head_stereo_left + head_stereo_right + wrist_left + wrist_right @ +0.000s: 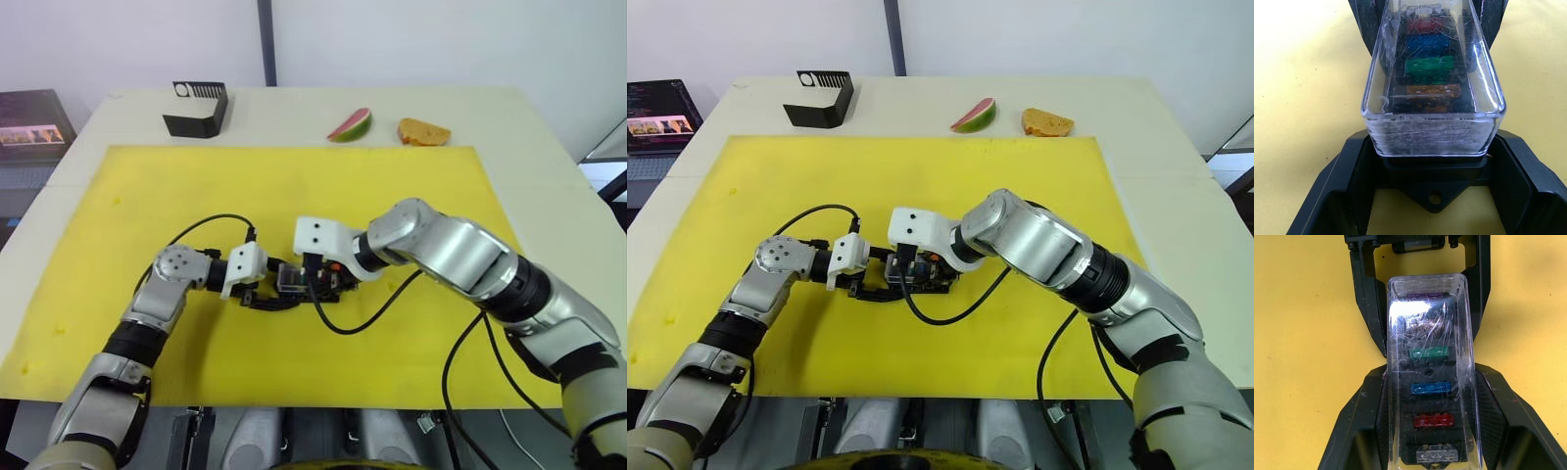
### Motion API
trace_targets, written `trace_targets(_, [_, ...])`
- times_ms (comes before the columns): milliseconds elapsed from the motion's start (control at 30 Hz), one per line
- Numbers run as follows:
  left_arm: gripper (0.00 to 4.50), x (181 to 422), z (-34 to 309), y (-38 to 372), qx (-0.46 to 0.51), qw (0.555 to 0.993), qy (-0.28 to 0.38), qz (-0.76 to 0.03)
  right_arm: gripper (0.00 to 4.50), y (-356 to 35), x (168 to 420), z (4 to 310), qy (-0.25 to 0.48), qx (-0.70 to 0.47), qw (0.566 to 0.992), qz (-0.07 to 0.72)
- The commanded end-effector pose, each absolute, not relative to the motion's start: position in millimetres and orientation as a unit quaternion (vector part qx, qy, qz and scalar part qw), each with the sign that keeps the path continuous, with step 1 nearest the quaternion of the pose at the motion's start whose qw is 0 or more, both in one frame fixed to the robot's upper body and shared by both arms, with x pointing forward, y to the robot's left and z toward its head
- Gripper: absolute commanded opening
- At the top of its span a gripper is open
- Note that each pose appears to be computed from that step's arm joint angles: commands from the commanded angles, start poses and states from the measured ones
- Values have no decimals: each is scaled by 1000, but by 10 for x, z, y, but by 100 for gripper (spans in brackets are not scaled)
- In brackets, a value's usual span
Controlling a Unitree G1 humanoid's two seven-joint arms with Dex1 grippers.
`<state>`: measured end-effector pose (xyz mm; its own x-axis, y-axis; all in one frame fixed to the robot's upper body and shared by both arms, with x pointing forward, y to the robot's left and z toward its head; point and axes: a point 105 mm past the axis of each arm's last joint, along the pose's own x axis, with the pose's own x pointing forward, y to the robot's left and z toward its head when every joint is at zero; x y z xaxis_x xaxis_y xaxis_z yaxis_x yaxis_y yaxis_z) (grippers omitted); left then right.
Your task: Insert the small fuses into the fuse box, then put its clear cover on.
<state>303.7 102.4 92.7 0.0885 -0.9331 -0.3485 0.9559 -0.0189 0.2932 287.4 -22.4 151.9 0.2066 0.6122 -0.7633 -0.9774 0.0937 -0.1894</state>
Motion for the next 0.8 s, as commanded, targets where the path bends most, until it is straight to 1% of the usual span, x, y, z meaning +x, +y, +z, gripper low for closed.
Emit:
trace_targets(33, [261, 3042, 838, 999, 238, 700, 42, -672, 169, -263, 2882, 1508, 265, -364, 684, 574])
trace_targets(433, [261, 3050, 841, 1003, 244, 700, 41, -670, 169, -180, 2905, 1514, 254, -365, 679, 583])
trace_targets(500, [261, 3053, 843, 1000, 244, 700, 41, -669, 274, -175, 2900, 1531, 249, -366, 679, 586])
trace_targets(567, [261, 3059, 848, 1000, 245, 700, 41, -669, 347, -175, 2907, 1559, 246, -365, 681, 586])
trace_targets(600, [261, 3067, 854, 1001, 245, 701, 40, -669, 401, -175, 2912, 1585, 244, -362, 683, 586])
trace_targets(800, [261, 3070, 853, 1007, 245, 701, 42, -668, 401, -216, 2901, 1626, 244, -356, 685, 587])
